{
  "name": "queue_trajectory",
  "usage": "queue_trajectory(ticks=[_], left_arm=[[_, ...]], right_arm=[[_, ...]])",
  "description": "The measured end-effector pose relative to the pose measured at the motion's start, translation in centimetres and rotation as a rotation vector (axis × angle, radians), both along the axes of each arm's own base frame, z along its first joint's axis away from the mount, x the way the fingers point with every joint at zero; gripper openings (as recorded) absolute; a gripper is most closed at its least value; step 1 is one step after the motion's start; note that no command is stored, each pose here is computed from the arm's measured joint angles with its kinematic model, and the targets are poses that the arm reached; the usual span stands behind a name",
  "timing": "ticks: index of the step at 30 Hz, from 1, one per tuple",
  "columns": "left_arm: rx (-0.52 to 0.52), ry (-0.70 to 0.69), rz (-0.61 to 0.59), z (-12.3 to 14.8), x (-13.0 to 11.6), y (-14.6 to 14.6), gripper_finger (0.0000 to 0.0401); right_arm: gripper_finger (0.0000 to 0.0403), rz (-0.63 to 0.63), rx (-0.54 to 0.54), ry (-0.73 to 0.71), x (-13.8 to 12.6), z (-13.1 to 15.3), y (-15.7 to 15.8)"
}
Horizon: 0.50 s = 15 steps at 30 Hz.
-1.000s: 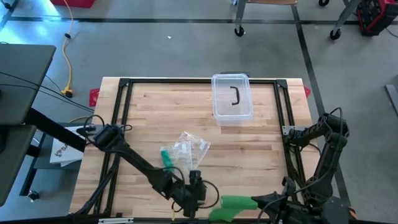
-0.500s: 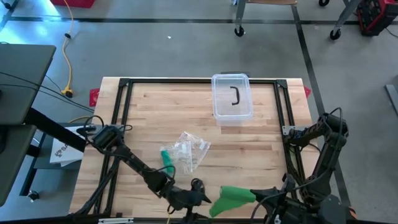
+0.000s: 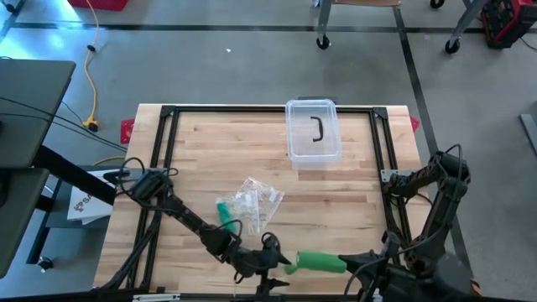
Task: Roll bandage
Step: Roll the green bandage
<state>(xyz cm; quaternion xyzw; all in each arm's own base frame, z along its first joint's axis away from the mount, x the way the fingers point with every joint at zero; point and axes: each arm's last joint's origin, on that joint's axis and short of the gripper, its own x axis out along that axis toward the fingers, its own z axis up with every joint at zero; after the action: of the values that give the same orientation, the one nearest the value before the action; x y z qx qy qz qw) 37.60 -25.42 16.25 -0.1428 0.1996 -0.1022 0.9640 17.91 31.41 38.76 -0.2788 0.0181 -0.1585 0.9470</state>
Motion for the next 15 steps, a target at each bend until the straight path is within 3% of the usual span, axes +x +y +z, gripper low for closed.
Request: queue_trajectory(ticks=[9,12,15], left_arm=[[-0.034,0.025,0.085,-0.3,1.4,2.3,0.0283],[-0.009,0.06,0.093,-0.7,1.4,2.6,0.0252],[0.055,0.096,0.112,-1.2,1.3,3.0,0.0196]], right_arm=[[0.0,0.05,0.003,-0.046,-0.1,0.8,-0.2],[0.0,0.065,-0.002,-0.058,-0.1,0.9,-0.2],[0.0,0.075,0.003,-0.066,-0.2,1.0,-0.2]])
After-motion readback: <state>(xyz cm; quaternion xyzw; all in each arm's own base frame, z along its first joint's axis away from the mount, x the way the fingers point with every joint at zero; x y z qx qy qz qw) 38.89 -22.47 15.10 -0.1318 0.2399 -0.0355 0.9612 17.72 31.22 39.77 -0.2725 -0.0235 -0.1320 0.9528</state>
